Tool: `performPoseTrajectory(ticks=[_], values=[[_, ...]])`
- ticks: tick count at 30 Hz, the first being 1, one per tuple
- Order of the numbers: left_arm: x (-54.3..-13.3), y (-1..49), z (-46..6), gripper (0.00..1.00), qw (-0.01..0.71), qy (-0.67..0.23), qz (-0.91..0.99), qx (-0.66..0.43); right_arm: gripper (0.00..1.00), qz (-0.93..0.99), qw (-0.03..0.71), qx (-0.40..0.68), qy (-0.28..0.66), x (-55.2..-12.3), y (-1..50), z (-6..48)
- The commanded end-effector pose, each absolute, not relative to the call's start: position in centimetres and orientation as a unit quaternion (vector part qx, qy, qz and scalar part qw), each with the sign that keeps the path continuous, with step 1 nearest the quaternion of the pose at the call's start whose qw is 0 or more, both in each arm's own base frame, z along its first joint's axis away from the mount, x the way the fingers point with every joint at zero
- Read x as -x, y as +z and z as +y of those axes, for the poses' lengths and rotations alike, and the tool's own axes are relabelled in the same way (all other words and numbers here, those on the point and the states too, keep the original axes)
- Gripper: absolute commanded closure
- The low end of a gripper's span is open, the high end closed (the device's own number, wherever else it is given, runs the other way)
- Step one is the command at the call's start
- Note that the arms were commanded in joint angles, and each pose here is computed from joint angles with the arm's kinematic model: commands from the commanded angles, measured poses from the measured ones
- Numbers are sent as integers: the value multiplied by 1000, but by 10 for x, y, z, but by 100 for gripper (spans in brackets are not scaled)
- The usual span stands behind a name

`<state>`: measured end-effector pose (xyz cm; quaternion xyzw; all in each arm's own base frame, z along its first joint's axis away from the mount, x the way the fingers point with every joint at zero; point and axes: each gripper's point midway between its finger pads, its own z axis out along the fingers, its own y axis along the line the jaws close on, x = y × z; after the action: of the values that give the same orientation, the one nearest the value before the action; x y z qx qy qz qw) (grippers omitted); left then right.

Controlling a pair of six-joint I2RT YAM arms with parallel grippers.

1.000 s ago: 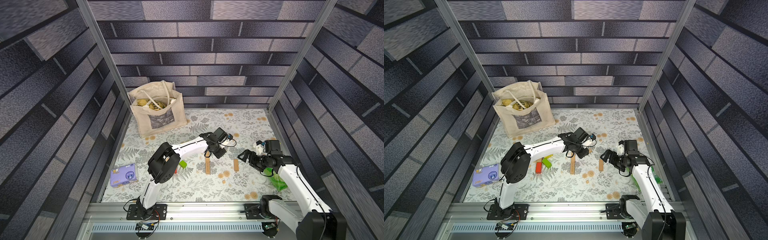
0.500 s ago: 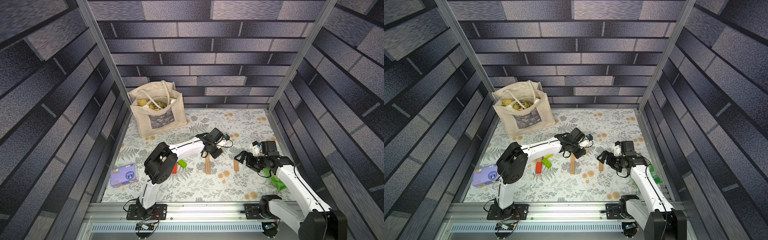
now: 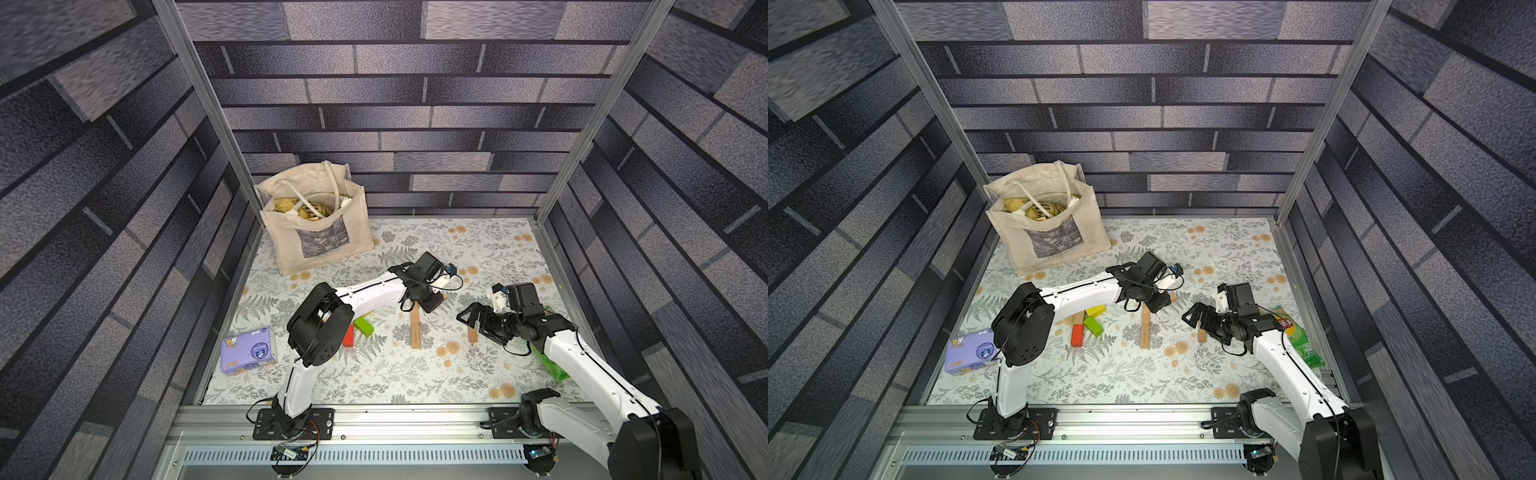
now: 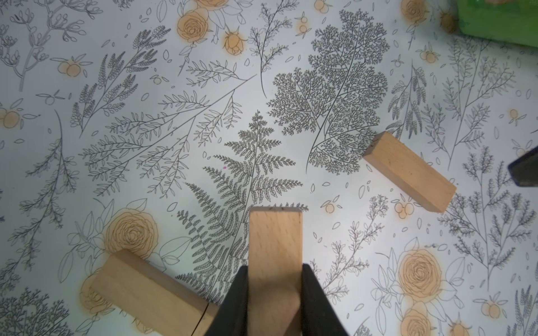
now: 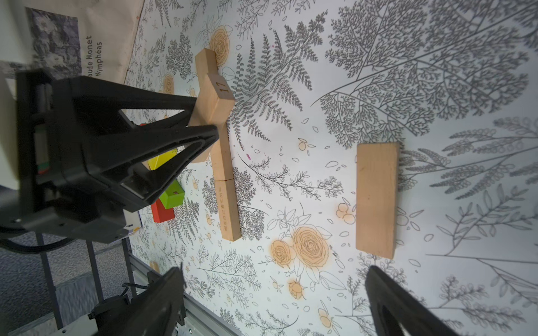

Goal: Assemble the letter k with building blocks
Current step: Assemble the building block at the center of the board.

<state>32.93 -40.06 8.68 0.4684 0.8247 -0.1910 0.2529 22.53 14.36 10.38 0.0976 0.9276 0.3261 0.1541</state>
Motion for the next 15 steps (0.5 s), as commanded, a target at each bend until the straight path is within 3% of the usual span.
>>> performPoseTrajectory(ticks=[1,15], values=[[-331,81,-398,79,254,-198,821,-472,0,927,159,-110,322,-227,98,146],[-333,74,-399,77,241,-210,825,-465,0,933,151,-81,315,-237,89,178]])
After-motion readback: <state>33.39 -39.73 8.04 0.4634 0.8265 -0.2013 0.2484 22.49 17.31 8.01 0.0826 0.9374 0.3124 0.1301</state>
